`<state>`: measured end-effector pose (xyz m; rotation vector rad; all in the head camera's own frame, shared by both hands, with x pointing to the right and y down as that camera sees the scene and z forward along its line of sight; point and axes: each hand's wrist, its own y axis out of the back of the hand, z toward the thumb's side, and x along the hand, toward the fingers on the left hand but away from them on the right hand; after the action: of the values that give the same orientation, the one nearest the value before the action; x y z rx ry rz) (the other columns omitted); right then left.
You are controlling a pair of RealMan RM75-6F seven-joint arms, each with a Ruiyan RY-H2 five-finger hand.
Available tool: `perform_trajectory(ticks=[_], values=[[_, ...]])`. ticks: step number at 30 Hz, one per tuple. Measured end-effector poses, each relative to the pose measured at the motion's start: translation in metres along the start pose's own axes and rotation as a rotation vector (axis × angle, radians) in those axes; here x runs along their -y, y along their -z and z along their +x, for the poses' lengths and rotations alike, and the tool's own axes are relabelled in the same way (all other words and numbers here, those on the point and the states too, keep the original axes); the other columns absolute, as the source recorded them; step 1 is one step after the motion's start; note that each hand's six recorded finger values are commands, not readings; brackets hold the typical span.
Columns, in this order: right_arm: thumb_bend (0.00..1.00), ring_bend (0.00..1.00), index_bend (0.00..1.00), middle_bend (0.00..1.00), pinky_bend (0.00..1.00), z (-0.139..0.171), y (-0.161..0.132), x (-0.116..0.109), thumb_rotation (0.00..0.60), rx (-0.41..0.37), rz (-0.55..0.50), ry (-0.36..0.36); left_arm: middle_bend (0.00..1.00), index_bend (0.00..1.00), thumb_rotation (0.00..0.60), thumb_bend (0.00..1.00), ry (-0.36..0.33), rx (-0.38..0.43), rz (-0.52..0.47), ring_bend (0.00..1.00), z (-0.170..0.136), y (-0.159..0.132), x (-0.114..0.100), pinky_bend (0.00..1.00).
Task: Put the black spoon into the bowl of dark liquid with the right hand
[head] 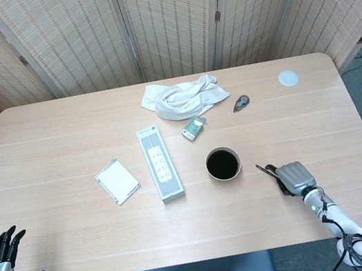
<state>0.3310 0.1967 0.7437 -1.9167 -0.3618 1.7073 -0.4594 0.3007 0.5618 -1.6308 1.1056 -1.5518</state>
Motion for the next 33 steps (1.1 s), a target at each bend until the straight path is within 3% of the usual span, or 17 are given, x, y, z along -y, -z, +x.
perform_trajectory(ticks=[11, 22, 33], values=[[0.70, 1.00, 0.19, 0.89, 0.97, -0.009, -0.002, 0.003, 0.600, 0.004, 0.024, -0.010, 0.07, 0.15, 0.600, 0.17, 0.003, -0.006, 0.003, 0.09, -0.001, 0.001, 0.001, 0.16], [0.70, 1.00, 0.20, 0.89, 0.97, -0.005, -0.022, 0.006, 0.600, -0.057, 0.050, -0.018, 0.07, 0.15, 0.600, 0.17, 0.004, -0.014, 0.006, 0.09, -0.001, 0.004, 0.000, 0.16], [0.70, 1.00, 0.22, 0.89, 0.97, 0.017, -0.042, 0.015, 0.600, -0.140, 0.105, -0.036, 0.07, 0.15, 0.600, 0.17, 0.002, -0.022, 0.000, 0.09, -0.003, 0.007, 0.000, 0.16]])
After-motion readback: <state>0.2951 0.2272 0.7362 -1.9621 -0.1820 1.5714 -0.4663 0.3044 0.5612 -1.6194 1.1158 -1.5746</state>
